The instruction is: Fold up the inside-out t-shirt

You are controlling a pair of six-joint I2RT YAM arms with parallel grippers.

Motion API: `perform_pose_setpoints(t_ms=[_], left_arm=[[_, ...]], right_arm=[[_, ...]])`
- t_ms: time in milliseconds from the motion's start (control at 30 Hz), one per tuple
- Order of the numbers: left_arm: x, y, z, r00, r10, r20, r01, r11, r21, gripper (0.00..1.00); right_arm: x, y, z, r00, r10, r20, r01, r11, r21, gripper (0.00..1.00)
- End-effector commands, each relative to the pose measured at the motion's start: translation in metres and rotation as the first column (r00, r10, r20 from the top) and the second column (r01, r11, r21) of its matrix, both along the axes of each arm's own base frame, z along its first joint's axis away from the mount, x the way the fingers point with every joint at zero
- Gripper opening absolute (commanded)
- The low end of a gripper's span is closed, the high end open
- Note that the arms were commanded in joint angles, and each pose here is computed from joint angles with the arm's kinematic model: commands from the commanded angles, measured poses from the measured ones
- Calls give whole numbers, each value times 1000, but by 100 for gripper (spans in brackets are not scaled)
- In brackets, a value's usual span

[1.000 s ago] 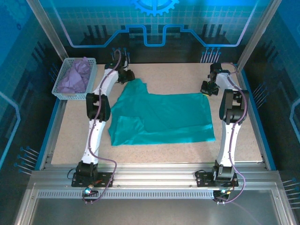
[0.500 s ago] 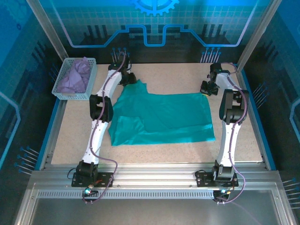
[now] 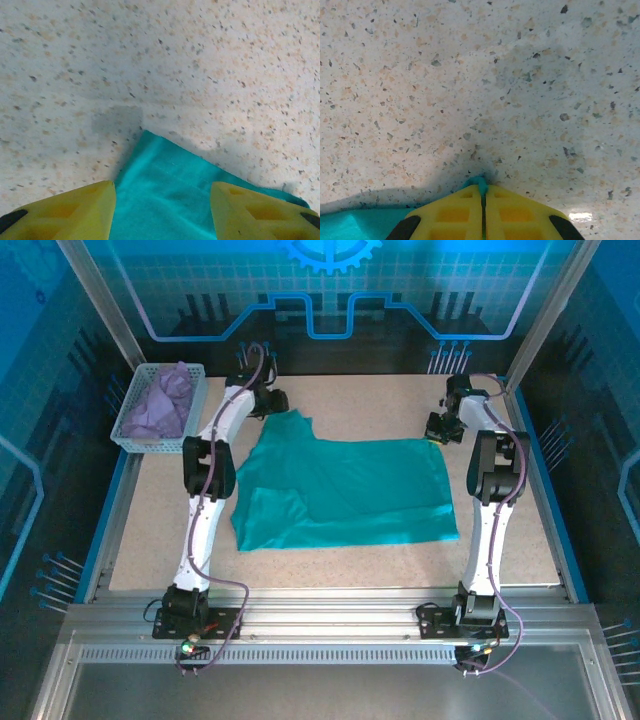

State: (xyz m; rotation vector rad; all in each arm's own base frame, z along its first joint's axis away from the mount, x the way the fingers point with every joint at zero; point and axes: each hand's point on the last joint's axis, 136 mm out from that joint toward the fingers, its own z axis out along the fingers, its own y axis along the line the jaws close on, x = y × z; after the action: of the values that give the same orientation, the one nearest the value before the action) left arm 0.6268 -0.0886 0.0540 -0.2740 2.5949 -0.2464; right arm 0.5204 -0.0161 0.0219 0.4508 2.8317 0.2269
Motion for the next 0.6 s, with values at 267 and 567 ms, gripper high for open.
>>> perform_pose_setpoints(t_ms=[267, 567], left_arm=[[-10, -1, -17, 997, -25, -79, 27, 999, 23, 51], [-24, 7, -44, 985, 30, -168, -21, 998, 54, 35]], right_arm=[[-2, 11, -5, 999, 38, -16, -37, 999, 23, 9], [-1, 16, -4, 998, 57, -8, -57, 998, 31, 9]])
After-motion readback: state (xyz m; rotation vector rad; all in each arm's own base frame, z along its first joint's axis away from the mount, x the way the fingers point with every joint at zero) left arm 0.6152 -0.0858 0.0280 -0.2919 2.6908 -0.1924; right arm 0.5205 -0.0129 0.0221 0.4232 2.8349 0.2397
